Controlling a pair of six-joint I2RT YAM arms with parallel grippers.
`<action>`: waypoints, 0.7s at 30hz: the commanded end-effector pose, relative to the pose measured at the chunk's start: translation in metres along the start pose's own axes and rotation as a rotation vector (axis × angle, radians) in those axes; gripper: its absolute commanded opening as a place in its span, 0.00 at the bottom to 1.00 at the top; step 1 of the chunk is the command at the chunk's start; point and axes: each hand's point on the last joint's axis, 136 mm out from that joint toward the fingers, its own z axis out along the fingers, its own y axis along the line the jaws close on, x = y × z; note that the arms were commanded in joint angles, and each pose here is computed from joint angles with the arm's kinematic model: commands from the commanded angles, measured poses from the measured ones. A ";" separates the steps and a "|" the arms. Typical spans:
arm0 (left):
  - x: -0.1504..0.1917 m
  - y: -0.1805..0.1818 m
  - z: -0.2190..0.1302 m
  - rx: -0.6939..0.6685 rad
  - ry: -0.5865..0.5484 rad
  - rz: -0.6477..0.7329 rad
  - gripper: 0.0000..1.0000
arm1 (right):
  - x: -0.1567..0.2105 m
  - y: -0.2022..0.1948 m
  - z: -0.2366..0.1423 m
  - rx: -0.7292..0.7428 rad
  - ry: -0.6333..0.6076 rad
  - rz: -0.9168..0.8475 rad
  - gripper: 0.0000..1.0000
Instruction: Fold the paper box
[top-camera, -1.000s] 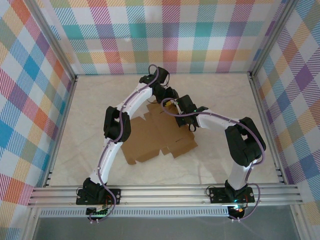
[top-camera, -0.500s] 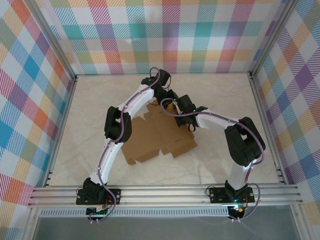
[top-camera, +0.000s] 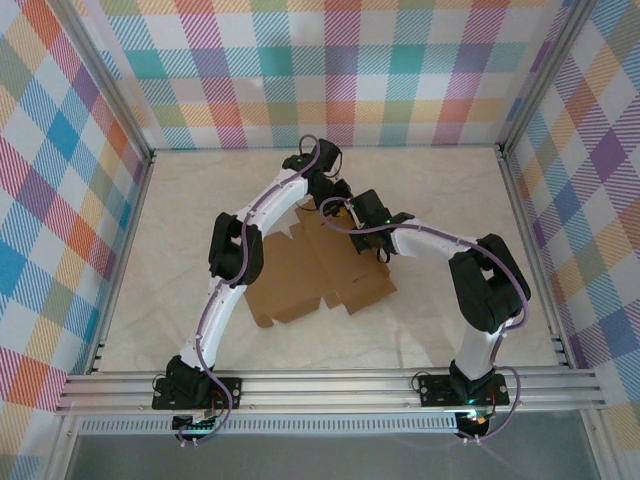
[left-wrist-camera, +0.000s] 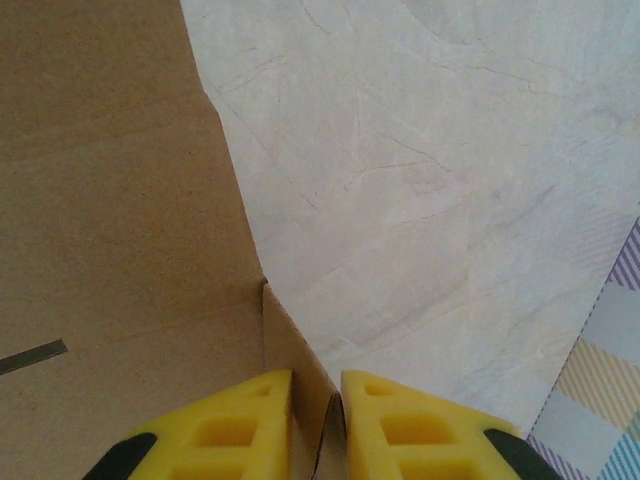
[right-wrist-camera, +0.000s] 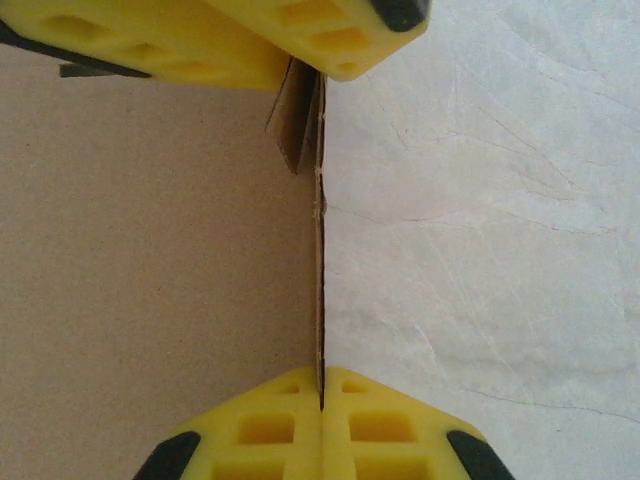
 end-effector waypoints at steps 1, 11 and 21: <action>0.013 -0.007 -0.004 0.013 0.034 0.020 0.18 | -0.014 -0.004 -0.003 0.040 -0.025 -0.040 0.00; 0.012 -0.005 0.001 0.020 0.037 0.001 0.23 | -0.016 -0.012 0.001 0.172 -0.023 -0.185 0.00; 0.011 -0.004 0.003 0.019 0.040 -0.007 0.07 | -0.018 -0.011 -0.001 0.174 -0.038 -0.180 0.00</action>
